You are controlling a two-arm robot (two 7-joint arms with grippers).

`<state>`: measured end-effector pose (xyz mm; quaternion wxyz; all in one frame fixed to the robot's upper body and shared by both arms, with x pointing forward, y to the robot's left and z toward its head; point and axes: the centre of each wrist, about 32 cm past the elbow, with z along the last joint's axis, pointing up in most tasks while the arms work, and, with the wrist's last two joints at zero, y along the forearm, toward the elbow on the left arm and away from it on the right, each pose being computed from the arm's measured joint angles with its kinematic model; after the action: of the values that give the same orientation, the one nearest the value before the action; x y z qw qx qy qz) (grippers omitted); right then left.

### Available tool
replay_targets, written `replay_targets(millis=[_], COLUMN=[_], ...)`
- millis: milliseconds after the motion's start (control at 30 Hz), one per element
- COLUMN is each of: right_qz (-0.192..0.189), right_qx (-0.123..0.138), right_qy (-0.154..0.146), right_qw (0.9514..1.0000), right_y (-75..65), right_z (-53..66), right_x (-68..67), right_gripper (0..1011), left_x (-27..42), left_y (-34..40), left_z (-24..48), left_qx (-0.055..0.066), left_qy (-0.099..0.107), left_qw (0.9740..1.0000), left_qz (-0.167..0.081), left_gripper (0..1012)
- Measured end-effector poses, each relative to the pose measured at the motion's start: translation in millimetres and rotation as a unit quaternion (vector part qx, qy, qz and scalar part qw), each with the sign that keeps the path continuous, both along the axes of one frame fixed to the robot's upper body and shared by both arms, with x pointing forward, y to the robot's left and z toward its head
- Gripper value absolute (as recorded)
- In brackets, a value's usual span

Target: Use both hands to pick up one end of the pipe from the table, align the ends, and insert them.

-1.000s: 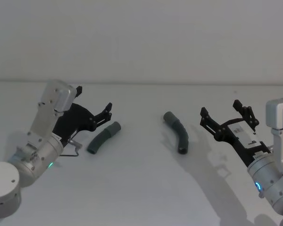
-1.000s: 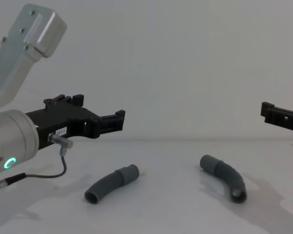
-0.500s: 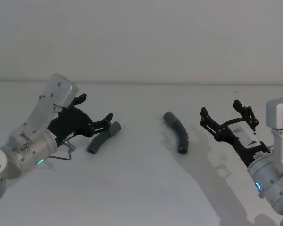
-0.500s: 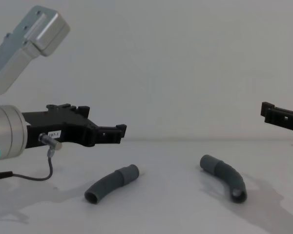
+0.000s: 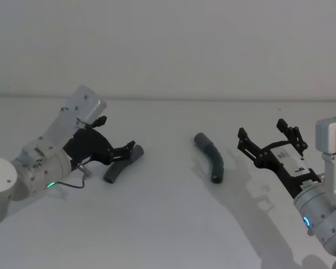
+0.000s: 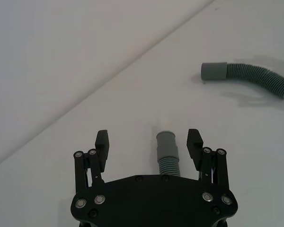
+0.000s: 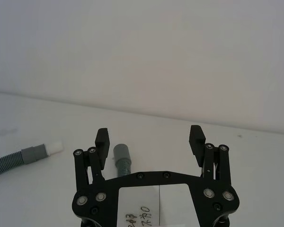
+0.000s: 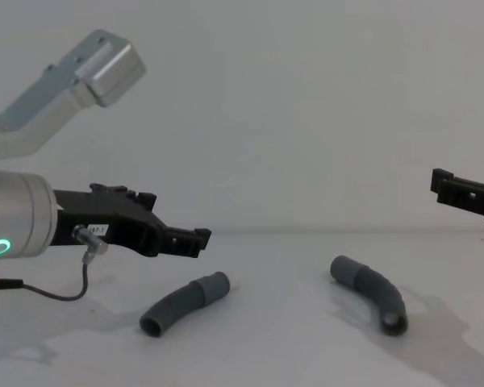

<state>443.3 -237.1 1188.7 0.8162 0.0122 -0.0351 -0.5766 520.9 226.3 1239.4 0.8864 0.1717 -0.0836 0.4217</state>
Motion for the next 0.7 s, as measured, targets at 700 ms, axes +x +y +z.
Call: replay_targets(millis=[700], right_qz=[0.000], right_qx=[0.000], right_qy=[0.000], right_qw=[1.0000], right_y=[0.0], right_z=[0.0], right_x=[0.0], right_gripper=[1001], left_x=[19.0], left_y=[-12.4], left_z=[-8.1], left_qx=[0.037], left_qy=[0.044], left_qw=[0.9983], left_qz=[0.014], left_gripper=[1001])
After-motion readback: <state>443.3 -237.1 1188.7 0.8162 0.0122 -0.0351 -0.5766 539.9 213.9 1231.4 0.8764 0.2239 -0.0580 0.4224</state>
